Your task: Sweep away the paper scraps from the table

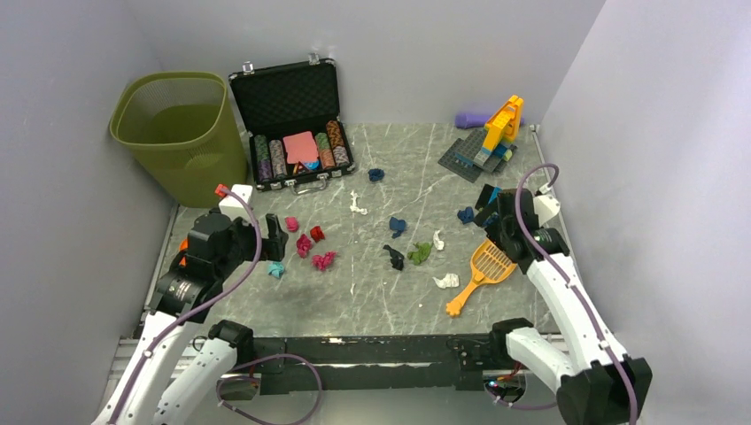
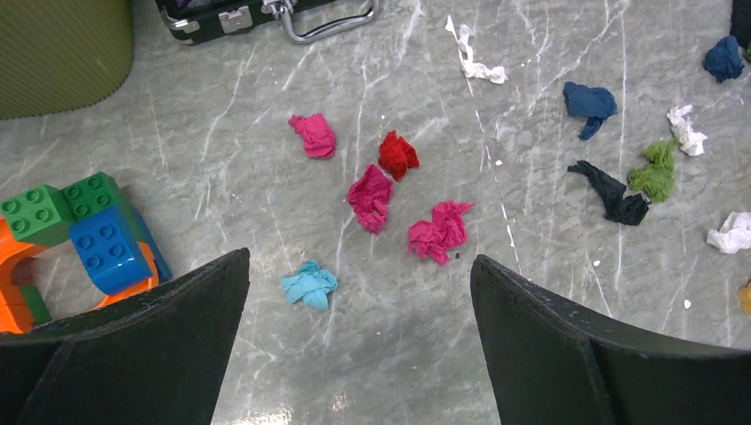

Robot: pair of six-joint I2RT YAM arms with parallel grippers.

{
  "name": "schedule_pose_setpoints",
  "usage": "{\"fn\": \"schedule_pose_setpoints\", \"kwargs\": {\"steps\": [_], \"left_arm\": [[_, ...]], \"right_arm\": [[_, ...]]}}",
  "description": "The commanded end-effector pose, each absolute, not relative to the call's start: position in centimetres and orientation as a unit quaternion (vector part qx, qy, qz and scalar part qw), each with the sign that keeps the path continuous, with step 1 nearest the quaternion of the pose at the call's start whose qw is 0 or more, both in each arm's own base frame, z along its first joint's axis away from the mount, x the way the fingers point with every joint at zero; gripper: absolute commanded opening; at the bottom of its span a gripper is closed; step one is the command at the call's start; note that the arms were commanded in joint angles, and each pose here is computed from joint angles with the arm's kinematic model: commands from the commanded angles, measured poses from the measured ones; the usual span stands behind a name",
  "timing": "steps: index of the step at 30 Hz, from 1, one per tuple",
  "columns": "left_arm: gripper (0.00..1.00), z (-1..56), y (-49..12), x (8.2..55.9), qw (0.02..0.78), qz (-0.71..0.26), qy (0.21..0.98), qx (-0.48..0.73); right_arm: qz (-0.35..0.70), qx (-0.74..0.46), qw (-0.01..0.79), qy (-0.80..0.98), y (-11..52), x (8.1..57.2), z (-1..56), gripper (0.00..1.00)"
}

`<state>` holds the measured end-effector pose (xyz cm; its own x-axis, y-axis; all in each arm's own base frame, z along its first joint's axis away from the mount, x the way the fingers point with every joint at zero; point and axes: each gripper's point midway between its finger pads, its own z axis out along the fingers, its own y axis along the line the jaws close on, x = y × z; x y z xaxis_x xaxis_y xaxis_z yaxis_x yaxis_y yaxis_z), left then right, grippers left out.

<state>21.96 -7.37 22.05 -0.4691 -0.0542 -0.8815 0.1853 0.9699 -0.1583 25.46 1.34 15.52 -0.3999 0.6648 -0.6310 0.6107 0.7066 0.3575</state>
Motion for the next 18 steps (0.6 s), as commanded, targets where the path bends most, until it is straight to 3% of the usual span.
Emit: {"fn": "schedule_pose_setpoints", "kwargs": {"steps": [1,5,11,15,18], "left_arm": [[0.98,22.9,-8.1,22.8,0.529,-0.124,0.837,0.066],[0.98,23.2,-8.9,22.8,0.544,-0.147,0.823,0.075],[0.98,23.0,-9.8,22.7,0.543,-0.165,0.818,0.092],[0.98,22.7,-10.2,22.6,0.530,-0.173,0.824,0.102],[0.98,22.8,-10.3,22.5,0.530,-0.176,0.823,0.105]], "right_arm": [[0.044,0.462,0.412,0.784,-0.9,28.4,17.4,0.91],[0.072,0.532,0.397,0.745,-4.4,31.3,16.6,0.87],[0.012,0.622,0.355,0.698,-9.5,33.8,14.5,0.76],[0.004,0.672,0.319,0.668,-12.1,35.2,11.9,0.63],[0.001,0.702,0.305,0.644,-13.6,35.9,10.5,0.62]]}}
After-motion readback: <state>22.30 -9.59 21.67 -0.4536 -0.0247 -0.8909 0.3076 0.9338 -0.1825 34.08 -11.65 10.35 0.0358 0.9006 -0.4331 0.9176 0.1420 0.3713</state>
